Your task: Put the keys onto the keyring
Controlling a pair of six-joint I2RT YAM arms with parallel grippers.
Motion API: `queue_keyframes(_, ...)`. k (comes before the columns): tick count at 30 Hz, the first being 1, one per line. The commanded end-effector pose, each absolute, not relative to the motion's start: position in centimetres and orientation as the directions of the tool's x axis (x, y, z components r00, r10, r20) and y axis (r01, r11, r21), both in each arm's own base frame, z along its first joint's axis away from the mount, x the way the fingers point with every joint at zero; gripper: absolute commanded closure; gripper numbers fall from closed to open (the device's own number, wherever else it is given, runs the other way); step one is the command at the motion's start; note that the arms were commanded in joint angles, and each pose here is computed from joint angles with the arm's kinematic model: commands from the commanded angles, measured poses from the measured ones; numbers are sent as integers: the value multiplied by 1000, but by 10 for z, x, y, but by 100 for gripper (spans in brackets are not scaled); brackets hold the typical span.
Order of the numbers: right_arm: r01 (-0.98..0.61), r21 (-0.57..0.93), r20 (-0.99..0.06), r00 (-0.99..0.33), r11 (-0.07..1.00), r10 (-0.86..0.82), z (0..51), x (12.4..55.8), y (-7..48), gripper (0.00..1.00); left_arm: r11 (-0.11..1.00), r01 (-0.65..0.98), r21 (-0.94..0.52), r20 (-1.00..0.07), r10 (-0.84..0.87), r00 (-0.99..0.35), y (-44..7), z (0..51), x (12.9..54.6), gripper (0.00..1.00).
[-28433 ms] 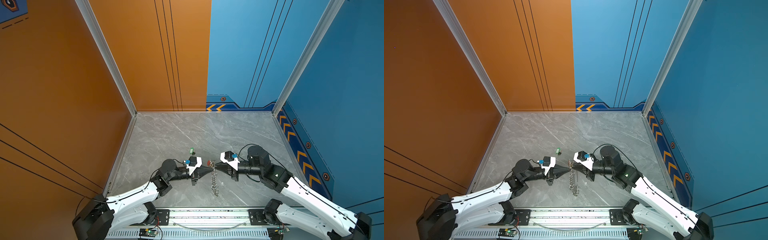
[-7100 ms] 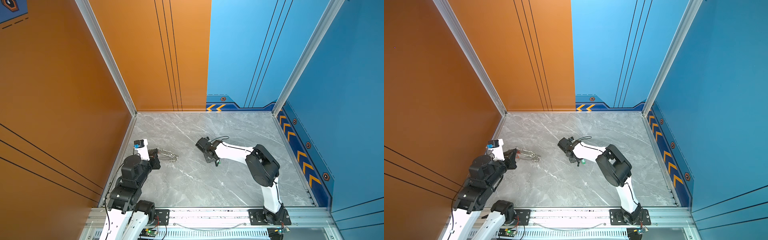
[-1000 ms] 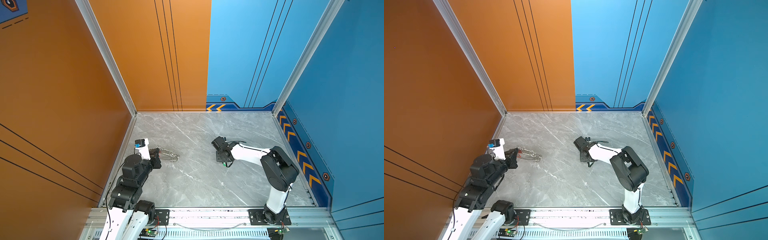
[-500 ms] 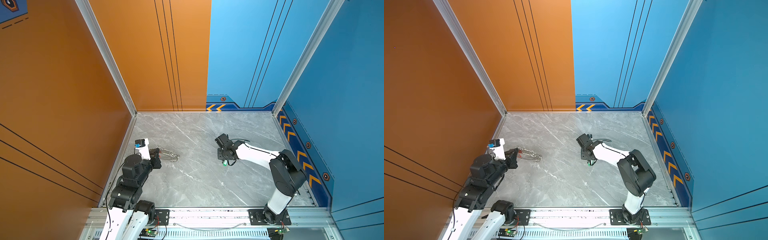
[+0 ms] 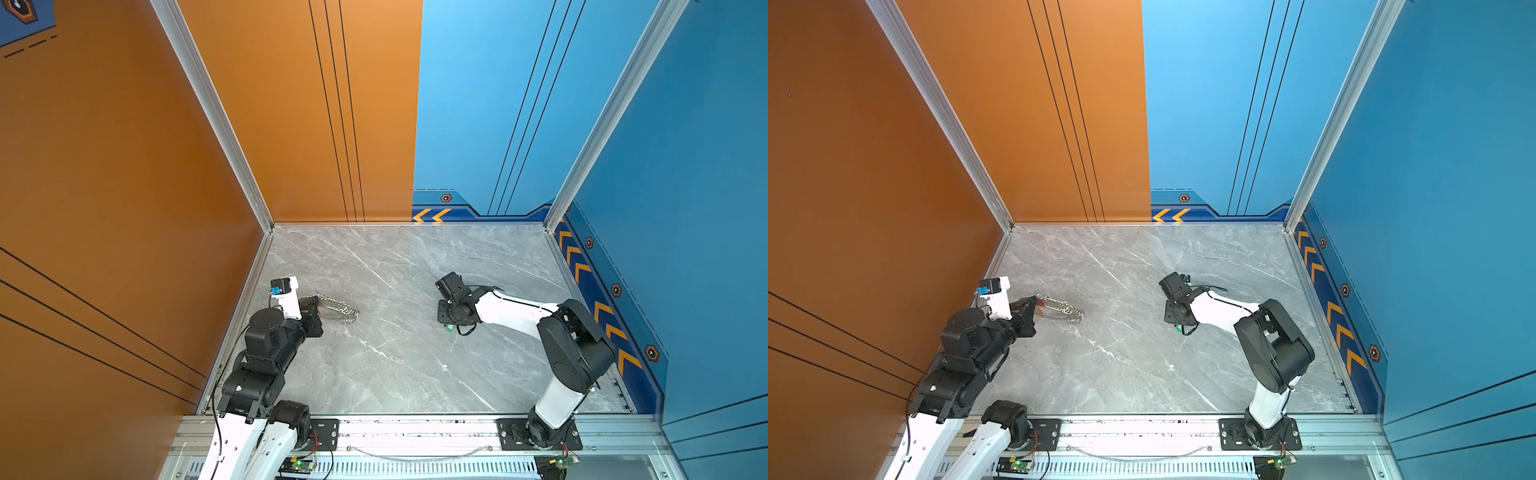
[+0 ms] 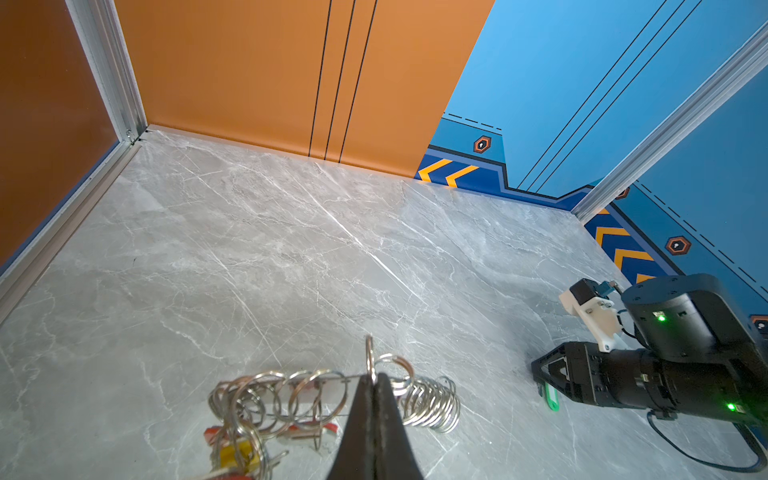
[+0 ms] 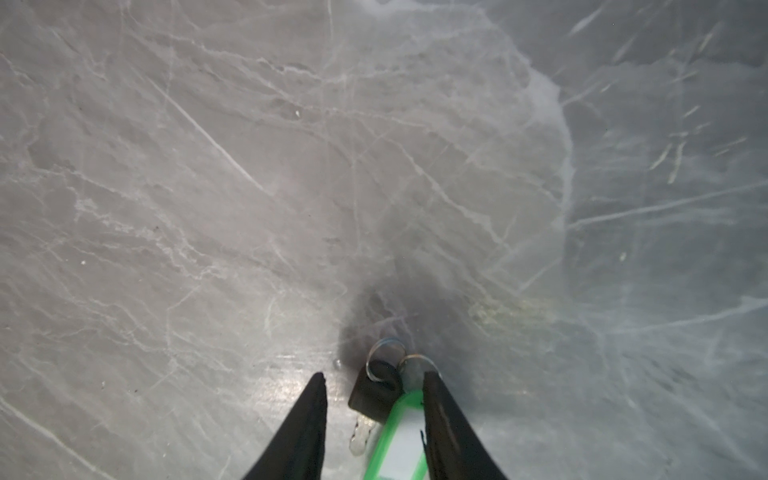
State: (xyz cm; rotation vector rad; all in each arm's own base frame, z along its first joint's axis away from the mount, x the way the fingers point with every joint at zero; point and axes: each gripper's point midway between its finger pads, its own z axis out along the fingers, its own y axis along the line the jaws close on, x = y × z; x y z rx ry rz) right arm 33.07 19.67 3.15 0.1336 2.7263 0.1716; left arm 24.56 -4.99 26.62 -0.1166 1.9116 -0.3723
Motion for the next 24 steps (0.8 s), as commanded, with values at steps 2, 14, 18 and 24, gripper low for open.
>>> queue_keyframes(2,97,148,-385,-911,984,147,28,331,191,60,937,123,-327,-906,-274,-321,-52,278,249,100)
queue_keyframes(14,110,135,-348,-925,985,151,10,325,187,63,937,124,-327,-906,-274,-322,-52,279,249,99)
queue_keyframes(18,114,129,-346,-926,985,152,7,324,186,64,936,123,-329,-905,-275,-324,-52,278,249,100)
queue_keyframes(24,105,92,-353,-926,990,131,8,323,182,68,936,122,-330,-905,-277,-324,-52,278,250,99)
